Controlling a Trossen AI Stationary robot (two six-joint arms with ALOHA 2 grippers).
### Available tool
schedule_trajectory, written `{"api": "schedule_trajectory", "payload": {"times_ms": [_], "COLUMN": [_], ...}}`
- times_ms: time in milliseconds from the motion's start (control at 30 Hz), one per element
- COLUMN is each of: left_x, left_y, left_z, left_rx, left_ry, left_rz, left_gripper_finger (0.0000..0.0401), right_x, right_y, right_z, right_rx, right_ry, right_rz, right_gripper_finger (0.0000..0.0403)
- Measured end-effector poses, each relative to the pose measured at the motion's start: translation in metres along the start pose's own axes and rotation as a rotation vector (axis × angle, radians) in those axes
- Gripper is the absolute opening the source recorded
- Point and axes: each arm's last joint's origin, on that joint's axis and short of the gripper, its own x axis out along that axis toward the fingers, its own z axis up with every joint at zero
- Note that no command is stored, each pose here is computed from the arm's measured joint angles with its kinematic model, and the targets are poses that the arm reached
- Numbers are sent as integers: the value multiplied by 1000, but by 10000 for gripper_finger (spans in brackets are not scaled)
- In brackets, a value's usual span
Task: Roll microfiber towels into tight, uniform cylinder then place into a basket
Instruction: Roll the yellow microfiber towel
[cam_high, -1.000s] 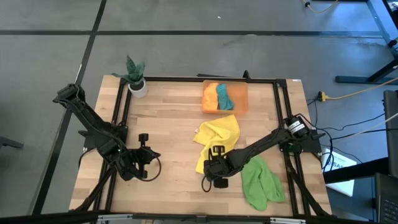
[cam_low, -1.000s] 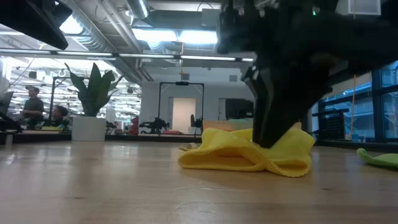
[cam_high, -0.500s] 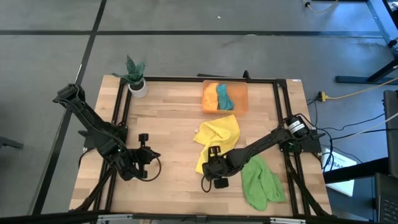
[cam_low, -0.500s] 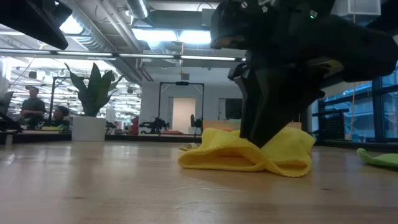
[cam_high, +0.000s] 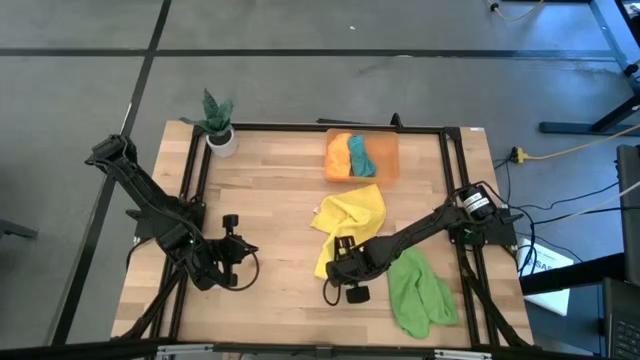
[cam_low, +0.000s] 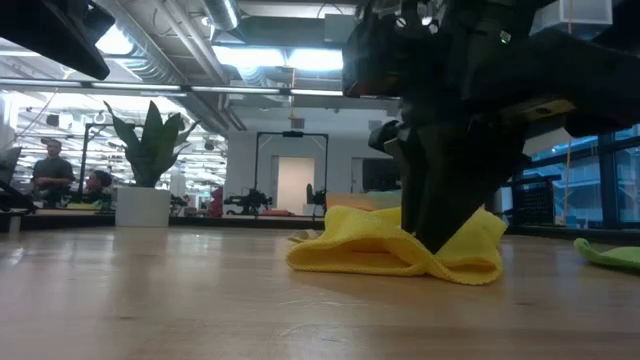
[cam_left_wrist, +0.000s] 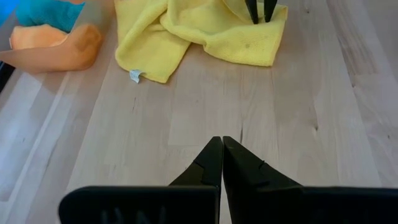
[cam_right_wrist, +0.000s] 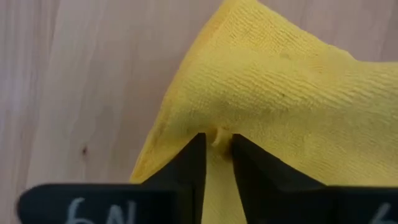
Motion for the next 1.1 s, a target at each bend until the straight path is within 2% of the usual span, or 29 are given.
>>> {"api": "schedule_trajectory", "payload": {"times_ms": [233, 433, 633, 900, 1100], "left_x": [0, 0, 0, 0, 9], "left_y": [0, 0, 0, 0, -11], "left_z": [0, 0, 0, 0, 2], "left_rx": [1, 3, 3, -1, 32], "left_ry": [0, 0, 0, -1, -22], "left_rz": [0, 0, 0, 0, -14], "left_gripper_finger": [4, 4, 4, 4, 4], "right_x": [1, -4, -26, -72, -103], "right_y": [0, 5, 15, 32, 37], "right_z": [0, -1, 17, 34, 49], "right_rx": [0, -14, -40, -102, -117], "right_ry": [-11, 32, 19, 20, -59], "right_rz": [14, 11, 7, -189, -329], "right_gripper_finger": [8, 5, 3, 2, 2]}}
